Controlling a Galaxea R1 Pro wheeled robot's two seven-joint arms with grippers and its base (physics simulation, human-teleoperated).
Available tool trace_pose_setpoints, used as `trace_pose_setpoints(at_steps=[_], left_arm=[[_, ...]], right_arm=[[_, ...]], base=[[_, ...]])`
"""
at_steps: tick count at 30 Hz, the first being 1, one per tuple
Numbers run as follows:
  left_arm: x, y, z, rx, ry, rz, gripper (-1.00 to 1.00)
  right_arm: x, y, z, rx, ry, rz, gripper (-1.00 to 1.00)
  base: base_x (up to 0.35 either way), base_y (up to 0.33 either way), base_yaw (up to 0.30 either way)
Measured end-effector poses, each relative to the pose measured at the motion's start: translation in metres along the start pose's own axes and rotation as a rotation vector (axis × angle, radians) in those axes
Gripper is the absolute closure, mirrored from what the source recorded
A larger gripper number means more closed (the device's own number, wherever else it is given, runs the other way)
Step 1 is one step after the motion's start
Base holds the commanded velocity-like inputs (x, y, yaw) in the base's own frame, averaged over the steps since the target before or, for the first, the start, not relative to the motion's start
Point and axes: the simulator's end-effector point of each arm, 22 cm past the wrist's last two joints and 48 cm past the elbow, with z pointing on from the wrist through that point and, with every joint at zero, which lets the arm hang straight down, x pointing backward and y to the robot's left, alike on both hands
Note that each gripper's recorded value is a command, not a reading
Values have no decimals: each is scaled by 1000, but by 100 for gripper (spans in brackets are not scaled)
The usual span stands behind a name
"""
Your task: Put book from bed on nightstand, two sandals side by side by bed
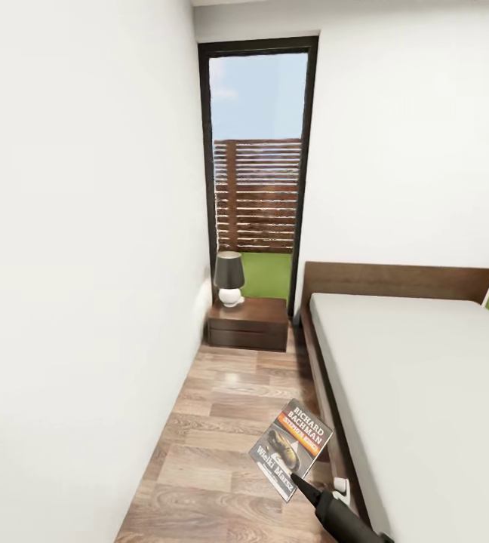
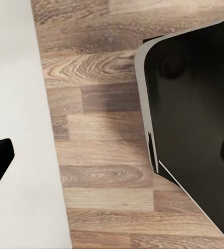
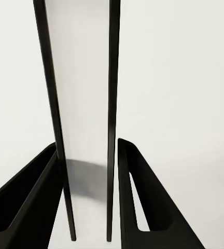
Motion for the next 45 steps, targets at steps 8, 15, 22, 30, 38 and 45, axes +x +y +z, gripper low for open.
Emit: trace_pose_setpoints(at_steps=[8, 15, 22, 30, 38, 45], left_arm=[[0, -2, 0, 2, 0, -1, -100], [-1, -3, 0, 3, -1, -1, -100], [-1, -7, 0, 8, -2, -1, -100], [-2, -10, 0, 12, -2, -2, -100], [-4, -20, -1, 24, -4, -2, -100], [-5, -23, -1, 29, -5, -2, -100]], right_arm=[[0, 0, 0, 0, 0, 0, 100], [0, 0, 0, 0, 0, 0, 100], [0, 0, 0, 0, 0, 0, 100], [0, 0, 0, 0, 0, 0, 100], [0, 0, 0, 0, 0, 0, 100], [0, 0, 0, 0, 0, 0, 100]], base=[[92, 74, -48], [93, 74, -13], [27, 21, -4], [8, 7, -1], [2, 2, 0], [41, 17, 0]])
